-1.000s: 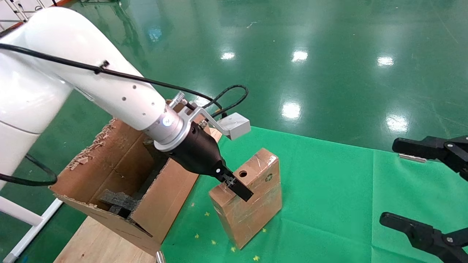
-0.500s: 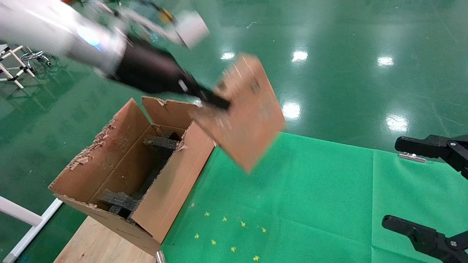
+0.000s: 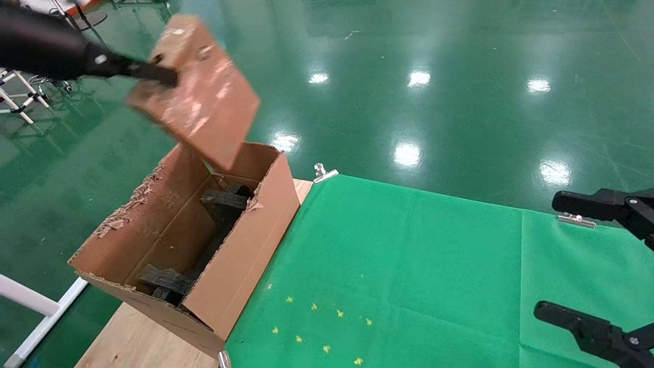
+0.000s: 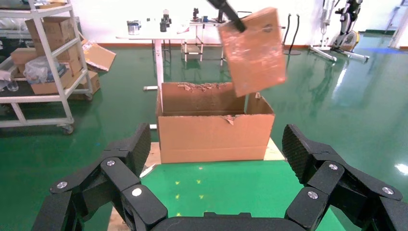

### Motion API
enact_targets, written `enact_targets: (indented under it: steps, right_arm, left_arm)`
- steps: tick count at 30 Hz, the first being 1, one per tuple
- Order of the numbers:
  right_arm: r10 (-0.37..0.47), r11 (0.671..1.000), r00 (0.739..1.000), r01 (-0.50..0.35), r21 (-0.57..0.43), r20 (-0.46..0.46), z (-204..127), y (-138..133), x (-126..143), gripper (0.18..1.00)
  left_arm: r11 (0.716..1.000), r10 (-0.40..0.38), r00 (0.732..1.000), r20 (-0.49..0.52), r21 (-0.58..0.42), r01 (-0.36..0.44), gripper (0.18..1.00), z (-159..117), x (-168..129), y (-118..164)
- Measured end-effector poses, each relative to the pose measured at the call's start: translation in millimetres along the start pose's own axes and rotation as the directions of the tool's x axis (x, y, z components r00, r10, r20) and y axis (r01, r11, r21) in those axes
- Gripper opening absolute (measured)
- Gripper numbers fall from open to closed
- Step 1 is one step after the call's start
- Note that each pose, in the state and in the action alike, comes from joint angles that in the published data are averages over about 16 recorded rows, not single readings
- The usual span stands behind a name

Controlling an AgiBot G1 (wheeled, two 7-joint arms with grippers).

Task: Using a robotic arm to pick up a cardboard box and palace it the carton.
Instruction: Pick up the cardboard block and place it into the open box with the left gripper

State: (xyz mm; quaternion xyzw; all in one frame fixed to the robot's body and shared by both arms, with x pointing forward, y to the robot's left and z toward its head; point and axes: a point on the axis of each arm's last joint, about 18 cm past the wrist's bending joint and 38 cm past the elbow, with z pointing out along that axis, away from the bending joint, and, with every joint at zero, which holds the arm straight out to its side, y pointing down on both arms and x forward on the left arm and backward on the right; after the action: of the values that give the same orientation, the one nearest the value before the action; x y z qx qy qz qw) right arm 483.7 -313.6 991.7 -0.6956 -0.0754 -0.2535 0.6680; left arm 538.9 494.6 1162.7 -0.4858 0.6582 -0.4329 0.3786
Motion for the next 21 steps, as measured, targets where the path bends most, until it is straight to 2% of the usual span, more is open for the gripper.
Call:
enact_targets:
  steps: [9, 21]
  right_arm:
    - [0.000, 1.000, 1.000, 0.000, 0.000, 0.000, 0.0, 0.0, 0.0, 1.001]
    - [0.000, 1.000, 1.000, 0.000, 0.000, 0.000, 0.0, 0.0, 0.0, 1.001]
  left_arm:
    - [0.995, -0.025, 0.993, 0.116, -0.090, 0.035, 0.277, -0.6, -57.0, 53.5]
    - [0.977, -0.012, 0.981, 0.193, -0.205, 0.053, 0.273, 14.3, -91.1, 110.0]
